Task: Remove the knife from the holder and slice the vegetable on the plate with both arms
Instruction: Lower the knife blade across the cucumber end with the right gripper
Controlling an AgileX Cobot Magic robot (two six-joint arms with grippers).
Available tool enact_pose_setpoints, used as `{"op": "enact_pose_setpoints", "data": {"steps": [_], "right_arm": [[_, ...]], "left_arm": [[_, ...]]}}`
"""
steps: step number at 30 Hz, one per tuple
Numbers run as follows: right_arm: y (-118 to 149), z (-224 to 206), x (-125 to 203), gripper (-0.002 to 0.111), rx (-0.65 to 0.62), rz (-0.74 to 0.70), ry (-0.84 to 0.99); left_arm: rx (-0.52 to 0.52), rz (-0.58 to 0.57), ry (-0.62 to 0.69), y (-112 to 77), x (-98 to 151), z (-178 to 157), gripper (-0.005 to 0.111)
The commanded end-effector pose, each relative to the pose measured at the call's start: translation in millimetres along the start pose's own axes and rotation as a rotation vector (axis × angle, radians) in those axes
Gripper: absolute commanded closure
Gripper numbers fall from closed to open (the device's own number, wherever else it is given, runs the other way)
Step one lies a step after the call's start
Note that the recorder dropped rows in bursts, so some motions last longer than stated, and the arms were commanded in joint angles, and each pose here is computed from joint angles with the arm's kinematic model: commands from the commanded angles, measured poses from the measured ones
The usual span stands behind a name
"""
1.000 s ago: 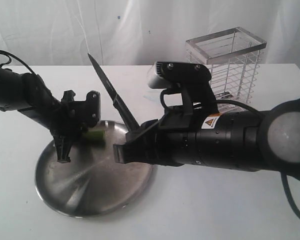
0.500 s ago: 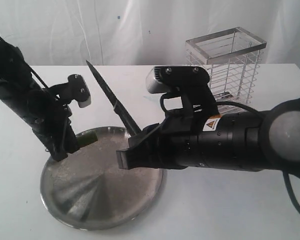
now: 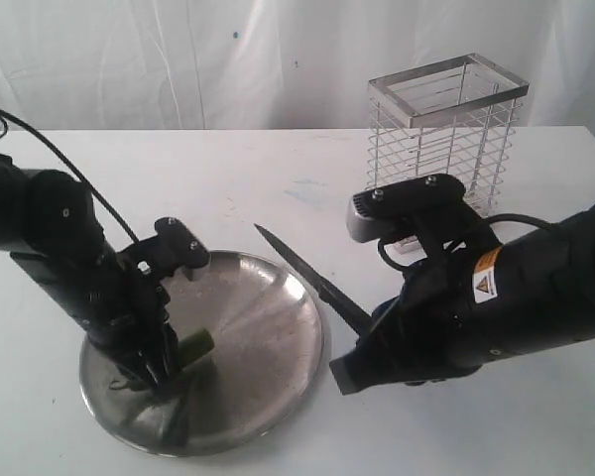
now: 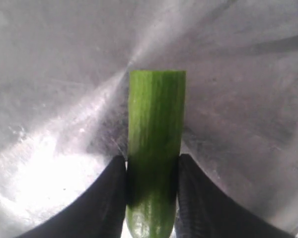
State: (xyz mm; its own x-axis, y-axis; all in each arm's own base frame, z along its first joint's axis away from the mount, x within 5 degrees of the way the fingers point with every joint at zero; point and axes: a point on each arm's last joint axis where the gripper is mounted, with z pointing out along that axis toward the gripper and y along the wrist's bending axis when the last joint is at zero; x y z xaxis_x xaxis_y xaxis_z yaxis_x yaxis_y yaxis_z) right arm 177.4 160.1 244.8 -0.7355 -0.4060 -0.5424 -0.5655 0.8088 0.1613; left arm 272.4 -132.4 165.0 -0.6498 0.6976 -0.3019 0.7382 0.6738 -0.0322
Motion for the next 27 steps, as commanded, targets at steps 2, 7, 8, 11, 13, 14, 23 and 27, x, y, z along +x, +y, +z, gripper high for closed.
{"op": "enact_pose_setpoints", "data": {"steps": [2, 7, 8, 11, 13, 14, 23, 27], "right_arm": [[2, -2, 3, 0.108, 0.011, -0.023, 0.018], [16, -2, 7, 0.108, -0.027, -0.07, 0.033], [19, -2, 8, 0.108, -0.032, -0.081, 0.035], [23, 5, 9, 0.108, -0.037, -0.094, 0.054], [26, 15, 11, 0.108, -0.038, -0.105, 0.086], [27, 21, 11, 0.108, -0.037, -0.108, 0.094], [47, 45, 12, 0.108, -0.073, -0.153, 0.077], [54, 55, 15, 0.108, -0.082, -0.157, 0.083]], "left_arm": [[-0.004, -0.117, 0.033, -3.1, 14, 15, 0.089], [-0.003, -0.15, -0.004, -2.9, 8, 7, 0.066], [-0.005, -0.159, -0.018, -2.9, 5, 3, 0.059], [-0.008, -0.149, -0.054, -3.3, -2, -13, 0.046], [-0.01, -0.134, -0.073, -3.9, -5, -24, 0.045], [-0.015, -0.126, -0.085, -4.5, -6, -31, 0.045], [-0.074, -0.084, -0.134, -7.7, -1, -69, 0.045], [-0.082, -0.101, -0.153, -8.2, 0, -75, 0.045]]}}
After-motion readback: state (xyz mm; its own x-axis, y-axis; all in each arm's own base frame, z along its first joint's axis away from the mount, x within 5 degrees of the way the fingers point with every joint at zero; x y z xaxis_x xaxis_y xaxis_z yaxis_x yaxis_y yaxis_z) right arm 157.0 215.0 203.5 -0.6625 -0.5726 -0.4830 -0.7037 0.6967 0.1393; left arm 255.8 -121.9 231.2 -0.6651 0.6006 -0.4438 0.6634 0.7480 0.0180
